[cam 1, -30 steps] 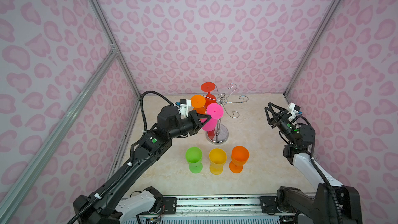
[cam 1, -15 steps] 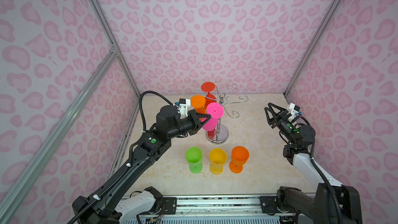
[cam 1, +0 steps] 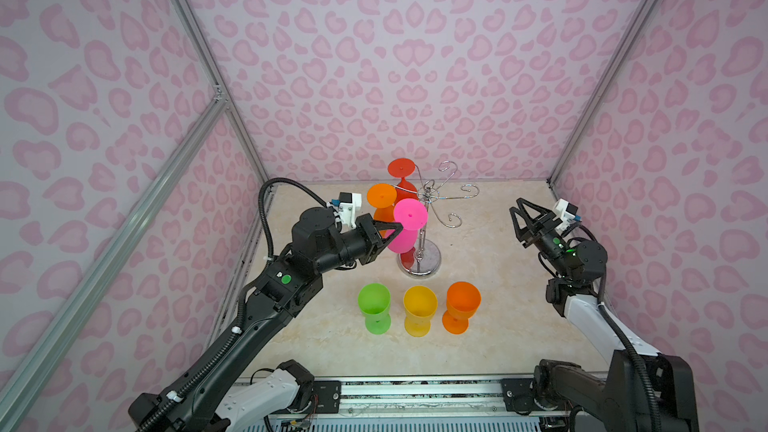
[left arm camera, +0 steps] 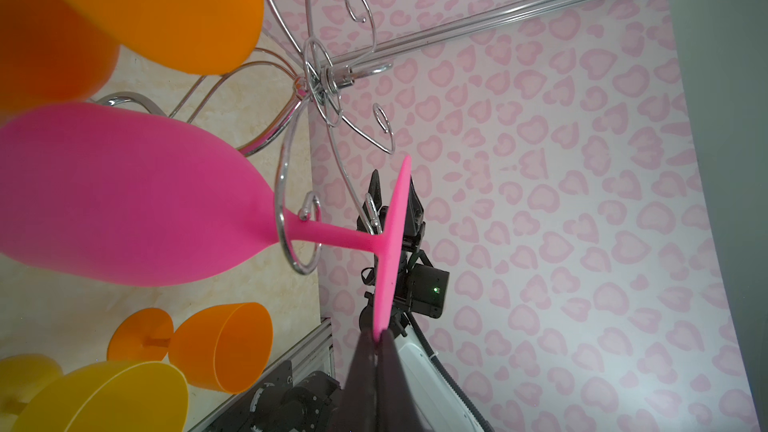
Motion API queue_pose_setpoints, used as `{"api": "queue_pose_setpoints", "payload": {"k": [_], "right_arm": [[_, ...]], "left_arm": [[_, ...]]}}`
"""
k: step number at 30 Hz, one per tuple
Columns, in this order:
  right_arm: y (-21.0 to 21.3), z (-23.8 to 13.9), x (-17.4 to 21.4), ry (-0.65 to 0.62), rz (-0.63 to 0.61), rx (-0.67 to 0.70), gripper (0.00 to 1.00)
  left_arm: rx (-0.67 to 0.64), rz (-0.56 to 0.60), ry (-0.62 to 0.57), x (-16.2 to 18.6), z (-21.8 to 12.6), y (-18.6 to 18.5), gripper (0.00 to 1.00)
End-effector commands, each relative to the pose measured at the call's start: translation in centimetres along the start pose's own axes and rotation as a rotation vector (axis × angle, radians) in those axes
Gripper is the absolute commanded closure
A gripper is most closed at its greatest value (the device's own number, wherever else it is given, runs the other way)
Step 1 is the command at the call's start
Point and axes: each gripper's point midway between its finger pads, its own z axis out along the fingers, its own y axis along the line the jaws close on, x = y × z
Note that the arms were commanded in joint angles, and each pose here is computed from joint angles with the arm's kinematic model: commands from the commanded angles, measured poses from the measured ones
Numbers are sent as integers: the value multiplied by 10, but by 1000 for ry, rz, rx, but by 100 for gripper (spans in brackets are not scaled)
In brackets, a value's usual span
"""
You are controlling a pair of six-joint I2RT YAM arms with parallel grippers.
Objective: Take the wine glass off the wine glass rack
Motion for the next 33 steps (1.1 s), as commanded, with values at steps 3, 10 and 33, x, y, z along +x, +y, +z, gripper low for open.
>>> {"api": "queue_pose_setpoints", "payload": {"k": [3, 10, 33], "right_arm": [[6, -1, 3, 14, -22, -30, 48], [5, -2, 3, 12, -20, -30, 48], [1, -3, 4, 11, -14, -29, 49]], "left_arm": [[-11, 5, -20, -1, -4, 3, 98], [-25, 5, -42, -5, -9, 7, 98], [-14, 29, -57, -19, 8, 1, 98]]}}
